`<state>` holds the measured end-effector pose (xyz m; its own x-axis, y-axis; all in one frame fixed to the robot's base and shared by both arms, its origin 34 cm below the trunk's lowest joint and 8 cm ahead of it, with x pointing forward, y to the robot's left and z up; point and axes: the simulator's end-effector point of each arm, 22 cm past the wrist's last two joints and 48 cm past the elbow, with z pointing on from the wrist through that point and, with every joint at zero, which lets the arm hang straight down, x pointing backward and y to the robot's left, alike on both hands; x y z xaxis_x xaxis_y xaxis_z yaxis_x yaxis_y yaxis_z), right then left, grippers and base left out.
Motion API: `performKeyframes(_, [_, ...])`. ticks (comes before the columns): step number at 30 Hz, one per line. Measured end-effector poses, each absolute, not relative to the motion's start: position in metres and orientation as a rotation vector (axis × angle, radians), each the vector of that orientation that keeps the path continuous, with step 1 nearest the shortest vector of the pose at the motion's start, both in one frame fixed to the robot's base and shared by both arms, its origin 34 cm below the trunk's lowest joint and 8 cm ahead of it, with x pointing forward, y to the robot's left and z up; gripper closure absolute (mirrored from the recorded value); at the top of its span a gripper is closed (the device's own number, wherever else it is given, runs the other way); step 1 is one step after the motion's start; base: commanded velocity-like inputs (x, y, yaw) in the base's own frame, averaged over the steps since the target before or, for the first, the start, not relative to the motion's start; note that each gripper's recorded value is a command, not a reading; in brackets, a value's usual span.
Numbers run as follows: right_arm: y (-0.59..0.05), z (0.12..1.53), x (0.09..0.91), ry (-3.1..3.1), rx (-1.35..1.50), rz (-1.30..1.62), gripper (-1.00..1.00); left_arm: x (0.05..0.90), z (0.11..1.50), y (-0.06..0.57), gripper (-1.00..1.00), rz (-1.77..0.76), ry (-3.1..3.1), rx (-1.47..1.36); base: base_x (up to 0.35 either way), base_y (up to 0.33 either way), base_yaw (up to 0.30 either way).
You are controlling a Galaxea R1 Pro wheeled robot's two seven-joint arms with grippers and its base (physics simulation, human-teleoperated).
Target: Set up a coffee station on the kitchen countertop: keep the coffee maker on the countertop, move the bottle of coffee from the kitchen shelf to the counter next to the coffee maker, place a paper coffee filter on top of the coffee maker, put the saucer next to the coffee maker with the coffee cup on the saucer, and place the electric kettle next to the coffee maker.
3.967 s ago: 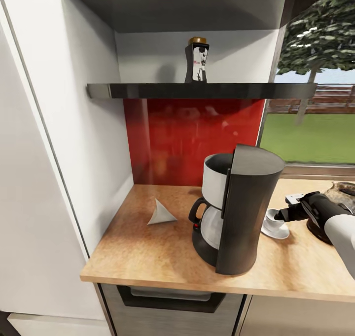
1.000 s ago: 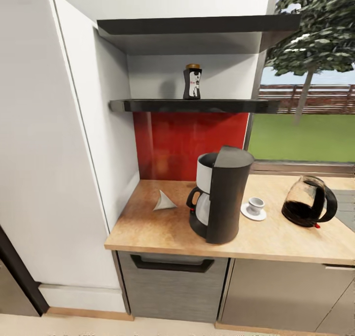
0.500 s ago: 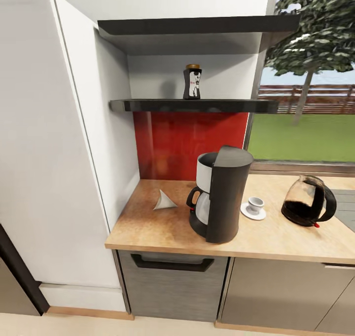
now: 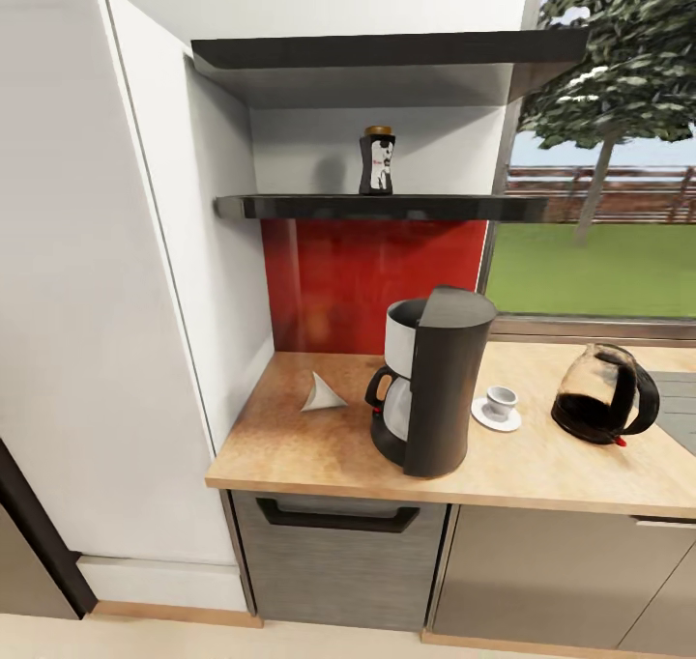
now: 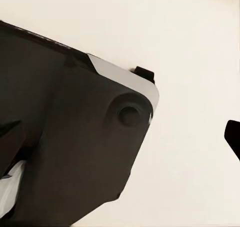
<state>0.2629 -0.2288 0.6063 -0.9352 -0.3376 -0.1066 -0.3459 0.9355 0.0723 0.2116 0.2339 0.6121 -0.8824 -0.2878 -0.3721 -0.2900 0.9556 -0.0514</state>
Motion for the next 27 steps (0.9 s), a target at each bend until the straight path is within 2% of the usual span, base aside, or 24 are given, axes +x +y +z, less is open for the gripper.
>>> performKeyframes(22, [-0.239,0.618,0.266,2.969,-0.338,0.114,-1.0,0.197,0.619,0.229,-1.0,-0.02,2.774,-0.435,0.0,-0.002,0.0])
performKeyframes(27, [-0.242,0.618,0.267,2.962,-0.34,0.104,-1.0,0.195,0.619,0.227,-1.0,-0.027,2.779,-0.438,0.0,-0.208,0.0])
